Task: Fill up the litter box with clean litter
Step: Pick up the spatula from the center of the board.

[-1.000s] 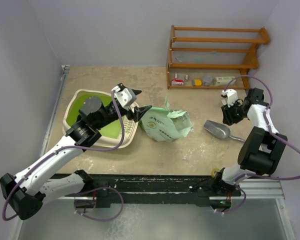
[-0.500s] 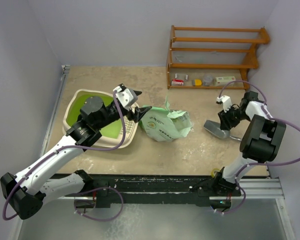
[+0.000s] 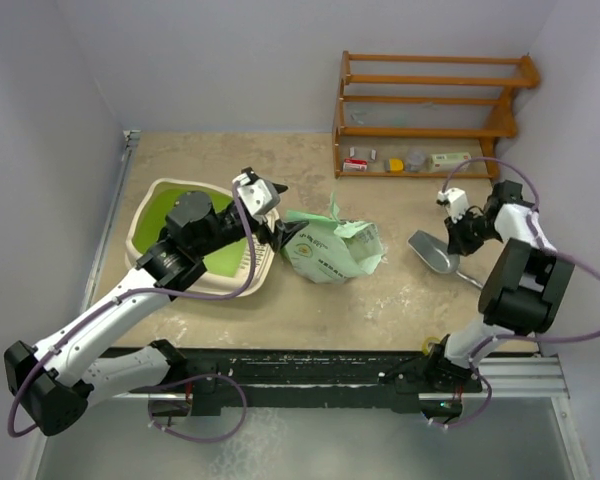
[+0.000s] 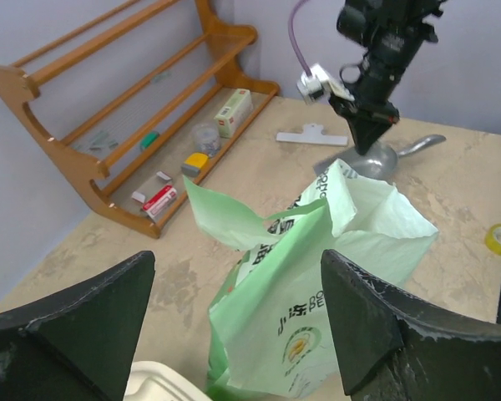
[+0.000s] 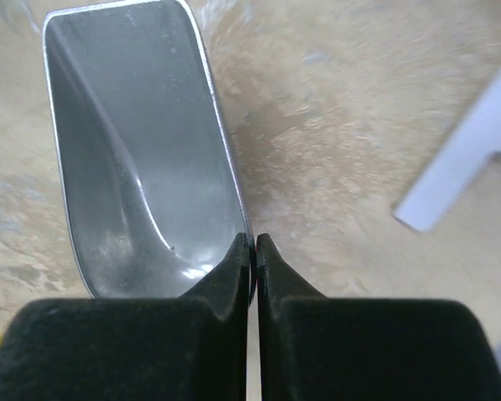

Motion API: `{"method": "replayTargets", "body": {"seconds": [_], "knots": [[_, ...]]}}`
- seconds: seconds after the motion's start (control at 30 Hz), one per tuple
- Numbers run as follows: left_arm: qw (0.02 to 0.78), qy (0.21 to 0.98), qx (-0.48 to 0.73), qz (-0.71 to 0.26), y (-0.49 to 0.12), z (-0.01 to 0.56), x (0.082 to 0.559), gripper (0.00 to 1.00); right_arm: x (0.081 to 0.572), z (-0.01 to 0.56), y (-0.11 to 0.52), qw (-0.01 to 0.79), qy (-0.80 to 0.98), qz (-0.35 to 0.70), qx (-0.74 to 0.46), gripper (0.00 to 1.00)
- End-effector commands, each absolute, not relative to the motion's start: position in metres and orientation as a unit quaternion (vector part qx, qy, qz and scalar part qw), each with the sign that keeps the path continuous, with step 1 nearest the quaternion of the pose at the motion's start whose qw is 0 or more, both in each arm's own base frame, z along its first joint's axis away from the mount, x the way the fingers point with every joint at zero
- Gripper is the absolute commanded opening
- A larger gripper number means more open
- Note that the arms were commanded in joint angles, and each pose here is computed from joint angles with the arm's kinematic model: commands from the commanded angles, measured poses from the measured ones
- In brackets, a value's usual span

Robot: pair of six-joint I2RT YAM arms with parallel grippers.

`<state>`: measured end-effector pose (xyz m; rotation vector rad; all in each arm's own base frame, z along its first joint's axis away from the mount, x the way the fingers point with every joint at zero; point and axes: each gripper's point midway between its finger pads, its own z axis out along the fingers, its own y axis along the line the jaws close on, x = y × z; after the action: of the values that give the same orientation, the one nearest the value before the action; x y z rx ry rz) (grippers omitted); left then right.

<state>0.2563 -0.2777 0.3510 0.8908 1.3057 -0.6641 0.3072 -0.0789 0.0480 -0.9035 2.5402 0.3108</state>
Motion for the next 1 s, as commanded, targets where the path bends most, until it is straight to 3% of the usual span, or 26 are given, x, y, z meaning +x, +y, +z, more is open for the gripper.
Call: {"method": "replayTargets", "body": {"seconds": [0.0,0.17,0.23,0.3,0.5,0.97], "knots": [[0.651,0.558,0.397,-0.328,-0.287,0.367,0.251,0.78,0.337,0.145,-0.069,0.354,0.892,0.074,-0.272,0.0],[0.645,0.551,0.397,-0.349,-0.287,0.375,0.247,0.77,0.331,0.254,-0.04,0.459,0.837,0.043,-0.294,0.0],[0.64,0.554,0.393,-0.359,-0.287,0.379,0.249,0.66,0.325,0.283,-0.017,0.475,0.814,0.01,-0.334,0.0],[0.63,0.564,0.387,-0.367,-0.289,0.384,0.255,0.62,0.316,0.308,0.006,0.495,0.789,-0.006,-0.363,0.0],[0.584,0.587,0.392,-0.401,-0.311,0.411,0.264,0.62,0.291,0.371,0.058,0.54,0.734,0.02,-0.412,0.0],[0.565,0.585,0.398,-0.424,-0.337,0.433,0.255,0.64,0.263,0.375,0.126,0.51,0.7,0.063,-0.496,0.0]]}}
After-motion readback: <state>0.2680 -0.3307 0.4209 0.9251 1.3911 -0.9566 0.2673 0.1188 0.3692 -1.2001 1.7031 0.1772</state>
